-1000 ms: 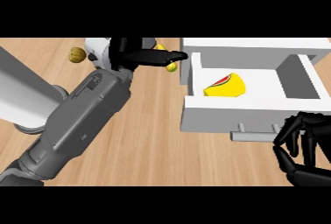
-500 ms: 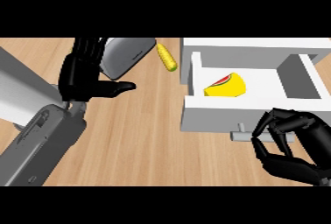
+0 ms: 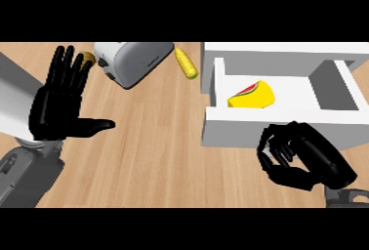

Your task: Pick up the cup, place it into the drawer and close the drawer

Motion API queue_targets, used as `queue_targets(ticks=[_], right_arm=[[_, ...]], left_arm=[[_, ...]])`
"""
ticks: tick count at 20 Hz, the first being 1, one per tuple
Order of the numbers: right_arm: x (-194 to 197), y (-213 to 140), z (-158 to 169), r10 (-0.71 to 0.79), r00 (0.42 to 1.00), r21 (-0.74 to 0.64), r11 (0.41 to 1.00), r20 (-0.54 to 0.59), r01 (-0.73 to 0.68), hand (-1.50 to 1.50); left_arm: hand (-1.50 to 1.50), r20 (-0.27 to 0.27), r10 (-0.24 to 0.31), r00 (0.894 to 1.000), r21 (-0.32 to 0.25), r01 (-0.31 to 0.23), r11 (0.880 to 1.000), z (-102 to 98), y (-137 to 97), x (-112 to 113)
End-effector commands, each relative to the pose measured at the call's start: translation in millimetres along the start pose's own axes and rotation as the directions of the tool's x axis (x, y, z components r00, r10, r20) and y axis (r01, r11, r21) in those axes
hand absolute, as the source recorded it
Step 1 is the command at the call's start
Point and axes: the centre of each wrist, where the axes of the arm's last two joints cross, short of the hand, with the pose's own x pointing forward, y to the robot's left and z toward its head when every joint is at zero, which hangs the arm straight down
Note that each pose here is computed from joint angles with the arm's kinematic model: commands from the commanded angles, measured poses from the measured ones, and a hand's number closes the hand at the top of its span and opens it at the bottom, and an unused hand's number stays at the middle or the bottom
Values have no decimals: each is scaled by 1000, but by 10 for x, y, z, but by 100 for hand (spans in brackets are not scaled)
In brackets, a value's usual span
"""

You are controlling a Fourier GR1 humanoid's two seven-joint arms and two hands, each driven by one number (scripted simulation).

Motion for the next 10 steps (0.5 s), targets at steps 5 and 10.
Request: queue_targets(ticks=[5, 10], right_arm=[[-225, 537, -496, 115, 992, 58, 992, -54, -112, -150], [-588, 649, -618, 201, 976, 141, 972, -89, -187, -150]], left_arm=[[-150, 13, 0, 1000, 11, 0, 1000, 377, 472, 53], [-150, 11, -7, 1000, 29, 7, 1000, 399, 681, 33]])
